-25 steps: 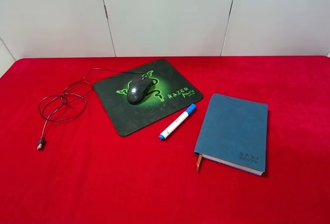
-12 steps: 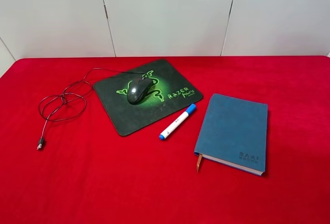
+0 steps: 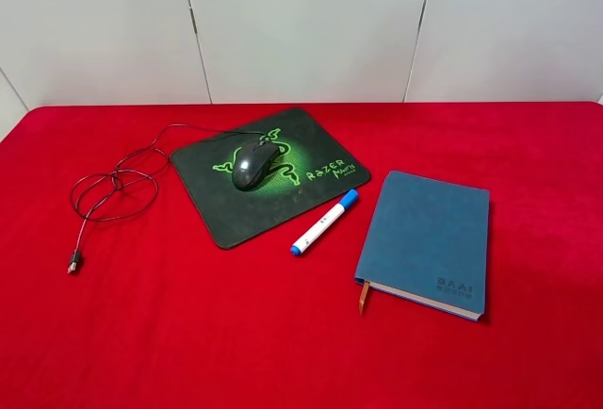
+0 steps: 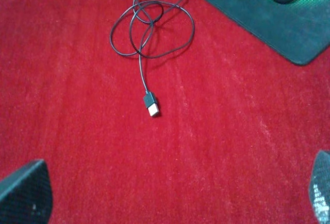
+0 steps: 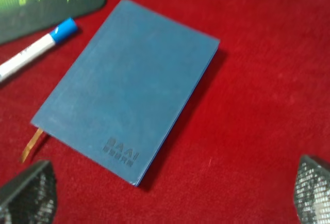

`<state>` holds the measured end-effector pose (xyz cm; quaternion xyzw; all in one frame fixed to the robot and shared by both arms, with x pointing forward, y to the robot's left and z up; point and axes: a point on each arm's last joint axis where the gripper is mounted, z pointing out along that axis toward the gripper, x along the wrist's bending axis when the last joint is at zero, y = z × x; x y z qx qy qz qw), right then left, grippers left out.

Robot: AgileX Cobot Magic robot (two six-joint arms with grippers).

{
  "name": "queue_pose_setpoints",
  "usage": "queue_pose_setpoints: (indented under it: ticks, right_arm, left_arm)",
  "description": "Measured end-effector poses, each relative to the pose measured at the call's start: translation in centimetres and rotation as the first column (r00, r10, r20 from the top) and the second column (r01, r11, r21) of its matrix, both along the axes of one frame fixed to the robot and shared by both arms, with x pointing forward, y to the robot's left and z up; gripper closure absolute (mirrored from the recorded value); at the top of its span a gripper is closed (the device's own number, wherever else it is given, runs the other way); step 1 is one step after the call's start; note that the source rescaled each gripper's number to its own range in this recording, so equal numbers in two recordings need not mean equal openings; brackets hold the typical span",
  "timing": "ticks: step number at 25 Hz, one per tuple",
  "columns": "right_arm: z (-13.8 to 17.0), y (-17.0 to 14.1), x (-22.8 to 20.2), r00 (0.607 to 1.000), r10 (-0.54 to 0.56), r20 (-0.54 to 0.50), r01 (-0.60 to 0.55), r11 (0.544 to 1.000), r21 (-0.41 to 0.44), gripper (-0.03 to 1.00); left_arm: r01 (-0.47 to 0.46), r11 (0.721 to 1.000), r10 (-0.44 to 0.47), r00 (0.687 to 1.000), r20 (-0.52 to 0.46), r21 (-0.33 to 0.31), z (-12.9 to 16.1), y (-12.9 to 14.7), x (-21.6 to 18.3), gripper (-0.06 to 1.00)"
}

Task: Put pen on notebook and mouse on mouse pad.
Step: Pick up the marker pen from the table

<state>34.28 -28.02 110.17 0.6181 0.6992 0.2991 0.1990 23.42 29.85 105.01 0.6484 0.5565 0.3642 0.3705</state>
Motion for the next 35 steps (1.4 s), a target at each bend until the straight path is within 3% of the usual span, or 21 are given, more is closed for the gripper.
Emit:
queue_pose_setpoints:
  ticks: [7, 18, 26, 31, 35]
  right_arm:
    - [0.7, 0.3, 3.8, 0.997, 0.002, -0.083, -0.001, 1.0, 0.005, -0.03]
    - [-1.3, 2.1, 7.8, 0.972, 0.047, -0.231, -0.021, 0.993, 0.113, -0.03]
    - [-2.5, 6.7, 10.4, 0.952, 0.094, -0.292, -0.086, 0.996, 0.039, -0.03]
    - [-2.4, 10.7, 12.5, 0.945, 0.044, -0.324, -0.056, 0.998, -0.027, -0.03]
    - [-2.4, 14.0, 14.1, 0.935, 0.004, -0.356, -0.014, 1.0, -0.026, -0.03]
  left_arm:
    - [0.0, 1.0, 0.0, 1.0, 0.0, 0.0, 0.0, 0.0, 0.0, -0.05]
    - [0.0, 1.0, 0.0, 1.0, 0.0, 0.001, 0.0, 0.0, 0.0, -0.05]
    - [0.0, 1.0, 0.0, 1.0, 0.0, 0.001, 0.0, 0.0, 0.0, -0.05]
    - [0.0, 1.0, 0.0, 1.0, 0.0, 0.001, 0.0, 0.0, 0.0, -0.05]
    - [0.0, 1.0, 0.0, 1.0, 0.0, 0.001, 0.0, 0.0, 0.0, -0.05]
